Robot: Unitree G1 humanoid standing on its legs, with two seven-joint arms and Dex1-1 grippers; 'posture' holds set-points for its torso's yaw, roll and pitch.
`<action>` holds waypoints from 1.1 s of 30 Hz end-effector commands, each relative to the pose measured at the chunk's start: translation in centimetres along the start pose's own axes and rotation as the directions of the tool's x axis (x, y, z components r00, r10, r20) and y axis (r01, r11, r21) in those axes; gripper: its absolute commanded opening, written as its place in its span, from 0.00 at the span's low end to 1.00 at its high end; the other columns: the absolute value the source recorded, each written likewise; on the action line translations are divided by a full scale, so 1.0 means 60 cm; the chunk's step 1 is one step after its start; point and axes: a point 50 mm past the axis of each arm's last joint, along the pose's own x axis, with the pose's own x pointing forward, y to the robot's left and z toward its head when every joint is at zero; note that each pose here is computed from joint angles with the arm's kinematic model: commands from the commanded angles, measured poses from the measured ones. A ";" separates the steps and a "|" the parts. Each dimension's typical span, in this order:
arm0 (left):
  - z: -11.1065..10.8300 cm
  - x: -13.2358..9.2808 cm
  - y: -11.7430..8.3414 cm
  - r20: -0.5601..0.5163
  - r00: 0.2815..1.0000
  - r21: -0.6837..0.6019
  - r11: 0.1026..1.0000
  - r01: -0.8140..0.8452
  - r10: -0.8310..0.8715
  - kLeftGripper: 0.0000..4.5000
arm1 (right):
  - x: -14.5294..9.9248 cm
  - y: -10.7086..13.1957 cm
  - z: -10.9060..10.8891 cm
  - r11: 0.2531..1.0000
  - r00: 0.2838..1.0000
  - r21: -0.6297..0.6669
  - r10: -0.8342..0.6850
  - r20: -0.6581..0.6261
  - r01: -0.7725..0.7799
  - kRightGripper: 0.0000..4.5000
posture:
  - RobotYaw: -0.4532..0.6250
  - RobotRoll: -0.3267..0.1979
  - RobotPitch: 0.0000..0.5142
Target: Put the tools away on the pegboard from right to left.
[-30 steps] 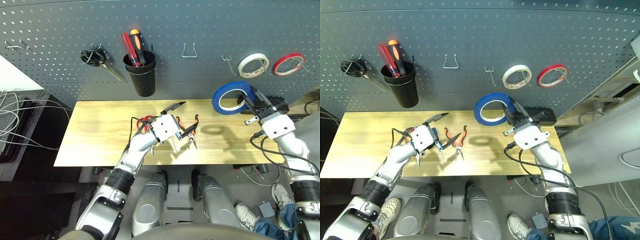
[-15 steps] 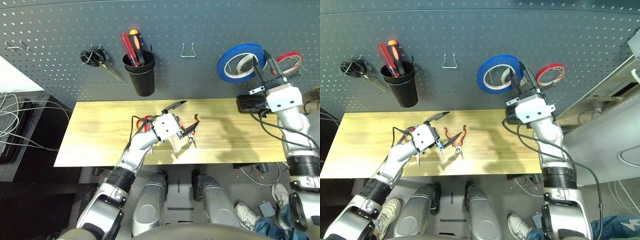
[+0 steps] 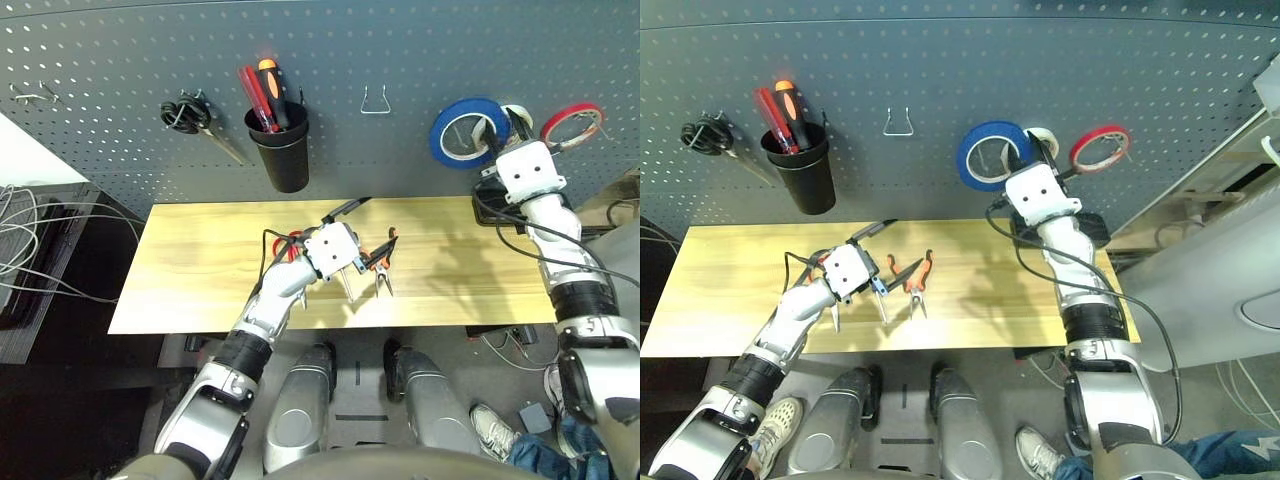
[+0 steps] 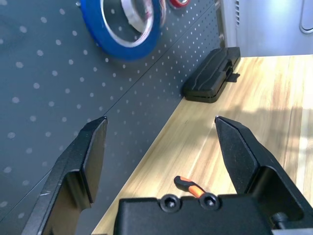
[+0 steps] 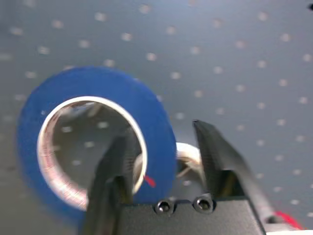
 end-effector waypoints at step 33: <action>-0.037 -0.031 -0.001 -0.286 0.958 -0.085 0.996 -0.031 0.005 1.00 | -0.057 0.180 -0.087 0.630 0.580 0.753 0.547 -0.603 0.190 0.99 | 0.60 0.62 0.59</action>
